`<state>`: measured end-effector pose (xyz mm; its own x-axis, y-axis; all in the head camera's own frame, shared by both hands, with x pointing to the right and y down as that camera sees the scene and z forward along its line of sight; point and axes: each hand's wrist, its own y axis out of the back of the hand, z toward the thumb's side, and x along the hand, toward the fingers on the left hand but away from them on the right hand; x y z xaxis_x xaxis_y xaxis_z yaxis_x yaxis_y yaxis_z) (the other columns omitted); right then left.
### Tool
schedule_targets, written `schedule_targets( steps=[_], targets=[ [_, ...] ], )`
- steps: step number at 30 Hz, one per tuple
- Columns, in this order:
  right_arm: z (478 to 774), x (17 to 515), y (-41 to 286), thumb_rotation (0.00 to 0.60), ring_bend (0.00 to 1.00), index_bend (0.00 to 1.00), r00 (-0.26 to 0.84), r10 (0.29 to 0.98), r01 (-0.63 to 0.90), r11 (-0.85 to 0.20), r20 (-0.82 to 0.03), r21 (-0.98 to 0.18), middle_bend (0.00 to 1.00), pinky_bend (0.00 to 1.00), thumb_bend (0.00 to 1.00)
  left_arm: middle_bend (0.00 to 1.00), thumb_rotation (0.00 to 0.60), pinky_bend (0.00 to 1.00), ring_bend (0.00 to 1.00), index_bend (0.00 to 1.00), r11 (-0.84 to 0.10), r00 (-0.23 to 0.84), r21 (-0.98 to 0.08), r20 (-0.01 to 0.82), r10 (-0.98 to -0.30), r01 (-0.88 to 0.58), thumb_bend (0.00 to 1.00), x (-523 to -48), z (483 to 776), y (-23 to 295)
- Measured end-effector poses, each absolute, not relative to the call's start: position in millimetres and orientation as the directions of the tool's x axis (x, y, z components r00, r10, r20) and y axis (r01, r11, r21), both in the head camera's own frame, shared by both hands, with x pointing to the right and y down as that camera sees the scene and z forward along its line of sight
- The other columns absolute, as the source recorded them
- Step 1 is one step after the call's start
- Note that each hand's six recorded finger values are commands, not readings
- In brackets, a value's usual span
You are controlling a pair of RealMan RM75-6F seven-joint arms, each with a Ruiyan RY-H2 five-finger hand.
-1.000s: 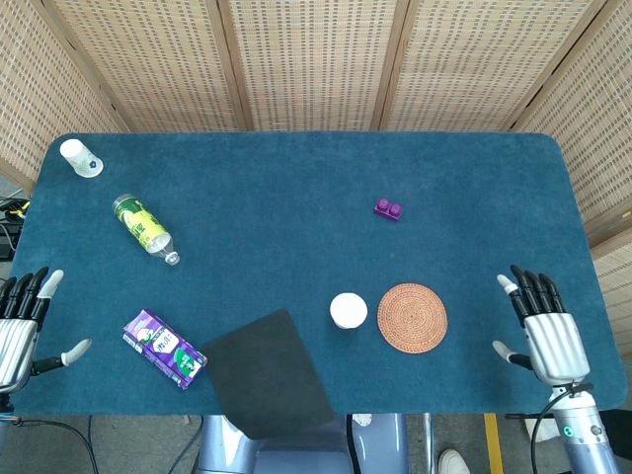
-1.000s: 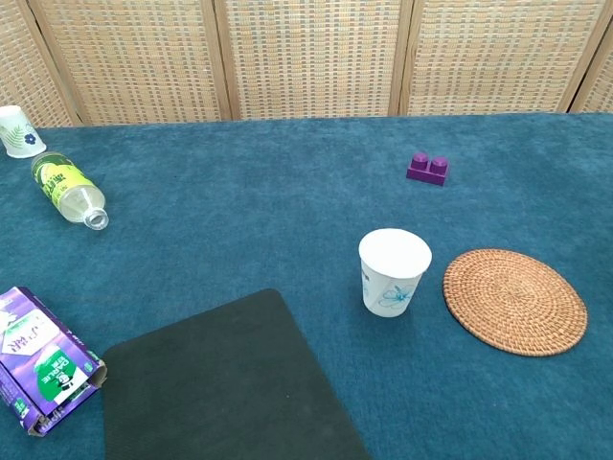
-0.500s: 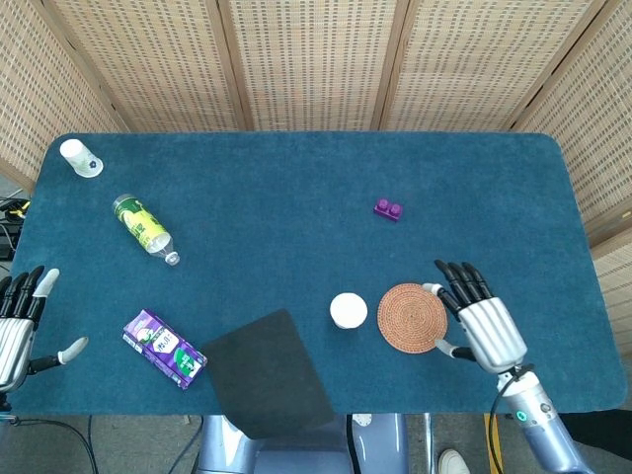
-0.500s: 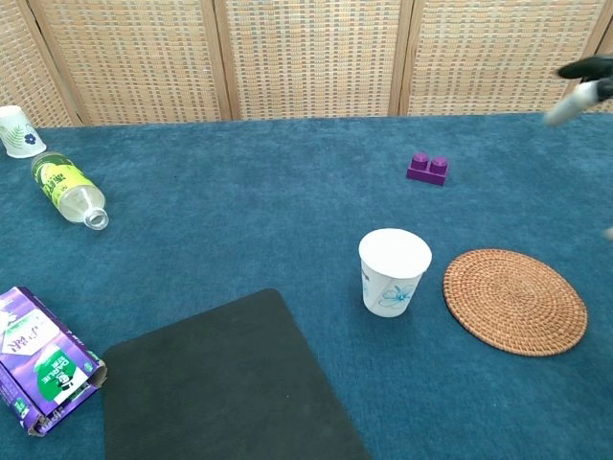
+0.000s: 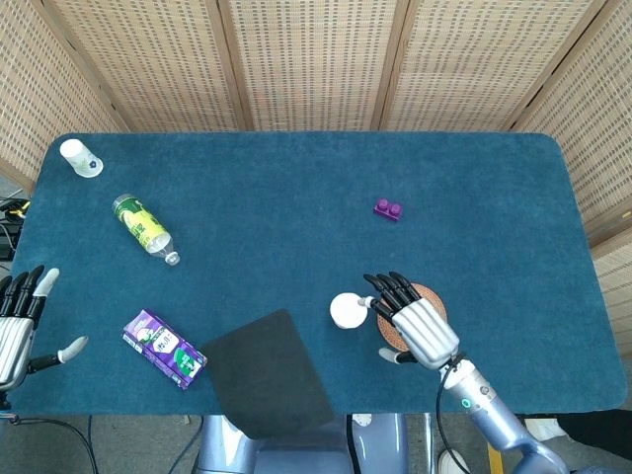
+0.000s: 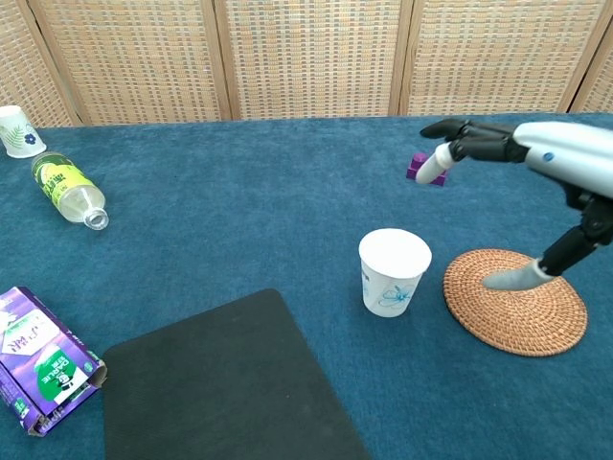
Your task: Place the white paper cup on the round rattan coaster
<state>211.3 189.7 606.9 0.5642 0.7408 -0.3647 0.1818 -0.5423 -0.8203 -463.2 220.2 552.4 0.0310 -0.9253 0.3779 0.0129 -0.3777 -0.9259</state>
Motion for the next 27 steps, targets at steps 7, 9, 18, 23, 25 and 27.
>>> schedule_targets(
  steps=[7,9,18,23,25,27],
  targets=[
    [627.4,187.4,188.4,0.6,0.0,0.2,0.573,0.699,0.128,-0.592,-0.428,-0.796,0.0,0.0,0.03,0.0,0.0,0.0,0.0,0.0,-0.377,0.029,-0.926,0.377,-0.926,0.005,0.06,-464.0,551.7,220.2],
    [631.3,182.4,186.7,0.6,0.0,0.2,0.574,0.691,0.113,-0.598,-0.439,-0.794,0.0,0.0,0.03,0.0,0.0,0.0,0.0,0.0,-0.379,0.028,-0.926,0.379,-0.925,0.003,0.06,-464.6,552.1,219.8],
    [643.9,171.6,176.6,0.6,0.0,0.19,0.56,0.678,0.065,-0.61,-0.477,-0.79,0.0,0.0,0.03,0.0,0.0,0.0,0.0,0.0,-0.379,0.025,-0.925,0.379,-0.925,-0.003,0.06,-465.6,551.9,219.4],
    [650.1,169.2,173.2,0.6,0.0,0.17,0.55,0.671,0.048,-0.62,-0.497,-0.783,0.0,0.0,0.03,0.0,0.0,0.0,0.0,0.0,-0.38,0.023,-0.925,0.38,-0.925,-0.004,0.06,-466.6,552.1,219.2],
    [653.8,167.8,170.8,0.6,0.0,0.17,0.547,0.665,0.035,-0.624,-0.508,-0.78,0.0,0.0,0.03,0.0,0.0,0.0,0.0,0.0,-0.382,0.024,-0.924,0.382,-0.924,-0.005,0.06,-466.6,552.5,219.6],
    [658.4,166.1,167.8,0.6,0.0,0.17,0.543,0.658,0.017,-0.63,-0.522,-0.776,0.0,0.0,0.03,0.0,0.0,0.0,0.0,0.0,-0.382,0.023,-0.924,0.382,-0.924,-0.007,0.06,-467.2,552.6,219.3]
  ],
)
